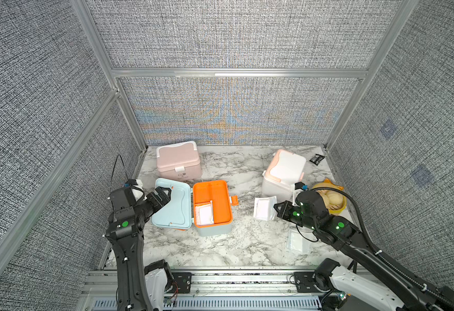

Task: Open first aid kits and take out gauze
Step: Place the gauze at the center of the board.

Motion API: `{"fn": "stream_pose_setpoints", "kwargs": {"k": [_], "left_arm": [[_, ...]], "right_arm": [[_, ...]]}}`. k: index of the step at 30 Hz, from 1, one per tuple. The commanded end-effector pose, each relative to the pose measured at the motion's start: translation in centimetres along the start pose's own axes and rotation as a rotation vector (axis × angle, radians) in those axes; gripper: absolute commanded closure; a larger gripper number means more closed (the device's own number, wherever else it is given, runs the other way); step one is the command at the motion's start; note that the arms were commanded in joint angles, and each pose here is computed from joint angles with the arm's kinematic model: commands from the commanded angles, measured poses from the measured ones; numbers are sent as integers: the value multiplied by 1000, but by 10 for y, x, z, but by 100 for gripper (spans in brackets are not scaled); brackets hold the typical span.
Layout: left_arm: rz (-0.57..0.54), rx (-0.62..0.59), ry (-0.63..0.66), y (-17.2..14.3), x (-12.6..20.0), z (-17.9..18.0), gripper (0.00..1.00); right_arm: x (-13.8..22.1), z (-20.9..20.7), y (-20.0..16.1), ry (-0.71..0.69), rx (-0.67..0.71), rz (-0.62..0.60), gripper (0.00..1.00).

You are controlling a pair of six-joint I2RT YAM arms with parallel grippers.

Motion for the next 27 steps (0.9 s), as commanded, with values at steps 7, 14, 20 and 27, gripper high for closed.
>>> {"fn": "stream_pose_setpoints", "kwargs": {"k": [7,14,20,27], "left_arm": [[-13,-12,-23,4,-1,-4,2],[-12,-12,-27,3,-1,-4,2],[-15,-14,-27,3,0,-4,2],[-14,-13,-27,3,-1,-4,2]], "right_arm": [[-27,-61,-6,-130,-70,26,100],[-43,-96,-5,-206,-54,74,100],[-54,-120,-7,-270,-45,124,100],[-67,-125,-4,-266,-52,171,100]]}}
Point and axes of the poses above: each gripper's point midway between its finger pads, its own x axis back along the fingers, its own z axis along the line the jaws close on, y = z × x, the point moved 1 cm from there along x, back along the fingers, and after that the axes turned 2 degrees about -x, right-handed, at the moved point
